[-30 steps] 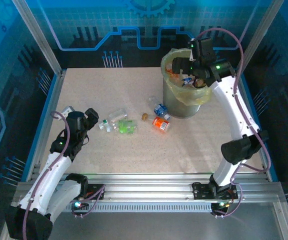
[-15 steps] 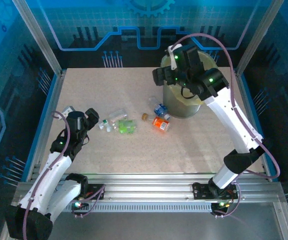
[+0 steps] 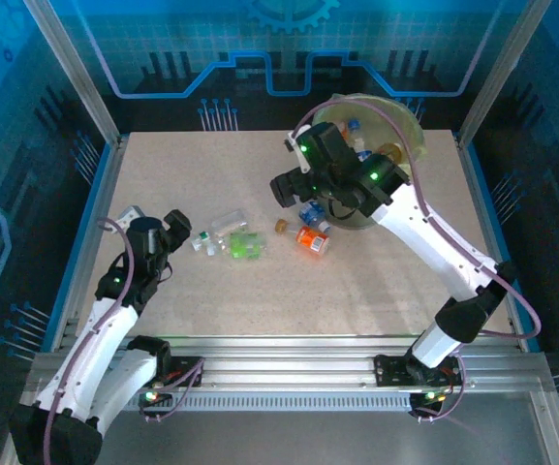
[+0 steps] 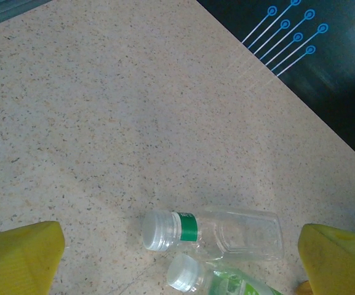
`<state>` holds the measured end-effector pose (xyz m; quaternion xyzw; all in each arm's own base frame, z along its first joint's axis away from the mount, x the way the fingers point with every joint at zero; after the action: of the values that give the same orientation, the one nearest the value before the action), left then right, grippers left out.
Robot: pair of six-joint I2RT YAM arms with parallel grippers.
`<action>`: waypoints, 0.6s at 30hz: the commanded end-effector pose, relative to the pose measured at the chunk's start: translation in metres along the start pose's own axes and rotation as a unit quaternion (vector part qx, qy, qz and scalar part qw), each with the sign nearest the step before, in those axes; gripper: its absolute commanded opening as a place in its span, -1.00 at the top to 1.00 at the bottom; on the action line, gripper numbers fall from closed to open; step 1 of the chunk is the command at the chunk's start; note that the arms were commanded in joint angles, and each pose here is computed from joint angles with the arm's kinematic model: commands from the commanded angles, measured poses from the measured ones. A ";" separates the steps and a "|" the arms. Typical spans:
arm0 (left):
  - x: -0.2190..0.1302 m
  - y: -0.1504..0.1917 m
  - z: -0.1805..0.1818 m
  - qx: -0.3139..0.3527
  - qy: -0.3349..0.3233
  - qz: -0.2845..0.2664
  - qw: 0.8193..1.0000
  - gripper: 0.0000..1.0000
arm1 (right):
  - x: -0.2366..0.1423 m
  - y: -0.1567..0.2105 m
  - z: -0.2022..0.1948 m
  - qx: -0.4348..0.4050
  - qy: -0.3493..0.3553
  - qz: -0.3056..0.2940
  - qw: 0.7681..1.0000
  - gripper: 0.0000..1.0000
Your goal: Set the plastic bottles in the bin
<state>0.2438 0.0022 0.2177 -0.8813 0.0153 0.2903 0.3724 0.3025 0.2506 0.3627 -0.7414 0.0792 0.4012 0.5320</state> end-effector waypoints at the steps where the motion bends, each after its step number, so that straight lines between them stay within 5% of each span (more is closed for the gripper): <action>1: 0.001 -0.001 0.005 -0.003 -0.005 -0.012 1.000 -0.98 | 0.009 0.014 0.007 0.001 -0.006 0.025 1.000 -0.99; 18: 0.002 0.002 0.005 -0.011 -0.001 -0.003 1.000 -0.98 | 0.077 0.083 0.019 -0.040 0.007 0.164 0.986 -1.00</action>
<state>0.2430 0.0022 0.2121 -0.8806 0.0166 0.2939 0.3713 0.3047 0.2535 0.2685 -0.7364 0.1737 0.4597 0.4649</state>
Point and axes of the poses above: each hand's point on the last joint's axis, 136 mm out from that joint toward the fingers, its own x axis out along the fingers, its own z axis along the line the jaws close on, y = z × x, the point moved 5 cm from there along -x, back along the fingers, and after that the axes turned 5 degrees about -x, right-handed, at the moved point
